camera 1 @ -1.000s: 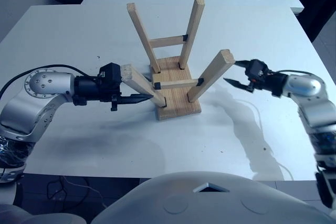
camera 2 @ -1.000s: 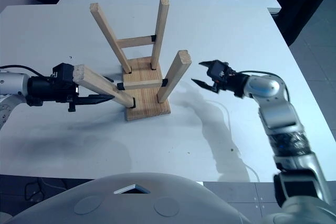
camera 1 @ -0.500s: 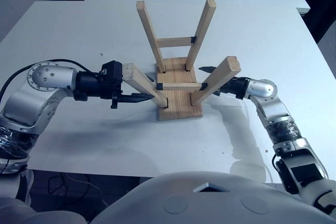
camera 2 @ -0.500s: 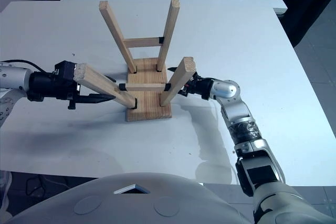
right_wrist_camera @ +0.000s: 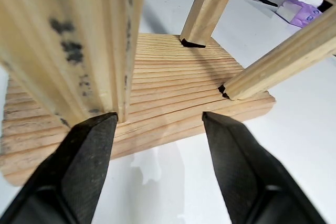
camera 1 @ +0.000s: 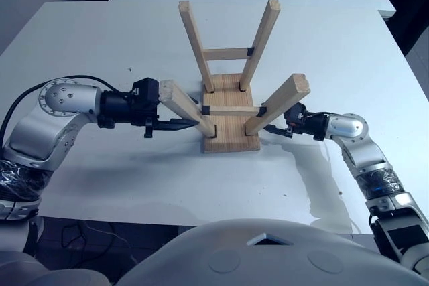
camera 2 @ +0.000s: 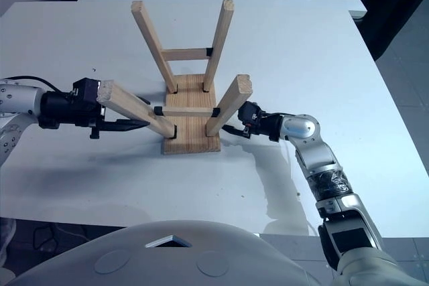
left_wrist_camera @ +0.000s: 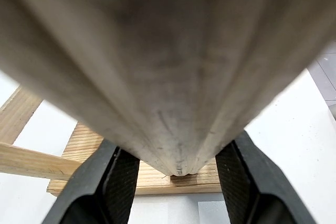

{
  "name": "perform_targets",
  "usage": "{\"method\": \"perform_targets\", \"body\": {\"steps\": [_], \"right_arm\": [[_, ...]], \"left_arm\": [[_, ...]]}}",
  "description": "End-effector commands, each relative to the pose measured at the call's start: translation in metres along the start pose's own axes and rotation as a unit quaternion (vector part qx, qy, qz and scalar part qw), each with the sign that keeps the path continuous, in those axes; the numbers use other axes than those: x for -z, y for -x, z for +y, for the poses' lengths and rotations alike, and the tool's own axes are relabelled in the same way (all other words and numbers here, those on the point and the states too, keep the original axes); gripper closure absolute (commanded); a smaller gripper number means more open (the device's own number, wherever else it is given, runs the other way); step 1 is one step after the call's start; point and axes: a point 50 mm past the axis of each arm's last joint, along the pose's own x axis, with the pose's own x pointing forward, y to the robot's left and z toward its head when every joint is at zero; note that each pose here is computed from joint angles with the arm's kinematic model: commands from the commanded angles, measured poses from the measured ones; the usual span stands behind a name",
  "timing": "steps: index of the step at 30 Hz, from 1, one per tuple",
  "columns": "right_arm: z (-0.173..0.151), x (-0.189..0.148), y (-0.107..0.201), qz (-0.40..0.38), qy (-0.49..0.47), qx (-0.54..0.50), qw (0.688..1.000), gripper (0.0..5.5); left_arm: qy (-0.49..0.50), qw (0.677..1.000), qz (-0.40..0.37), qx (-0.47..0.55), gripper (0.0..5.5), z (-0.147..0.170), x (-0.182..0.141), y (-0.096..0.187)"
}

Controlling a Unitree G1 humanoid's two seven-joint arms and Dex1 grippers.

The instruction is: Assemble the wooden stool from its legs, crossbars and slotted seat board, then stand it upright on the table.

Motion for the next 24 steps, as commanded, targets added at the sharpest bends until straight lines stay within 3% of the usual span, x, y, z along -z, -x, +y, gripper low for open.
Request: {"method": "perform_targets", "body": {"steps": [1,6,13,24], "right_arm": [[0.034,-0.016,-0.023,-0.039,0.022,-0.117,0.992,2.51],[0.034,-0.021,-0.023,-0.043,0.028,-0.126,0.991,2.51],[0.039,-0.022,-0.024,-0.045,0.031,-0.139,0.989,2.51],[0.038,-0.022,-0.012,-0.039,0.027,-0.118,0.992,2.51]], "left_arm": [[0.087,0.977,0.195,0.015,3.46,-0.035,0.079,-0.025],[0.084,0.974,0.209,-0.005,3.46,-0.025,0.086,-0.024],[0.046,0.977,0.206,0.013,3.46,-0.023,0.08,-0.043],[0.094,0.987,0.129,-0.014,3.46,-0.006,0.043,-0.016]]}}
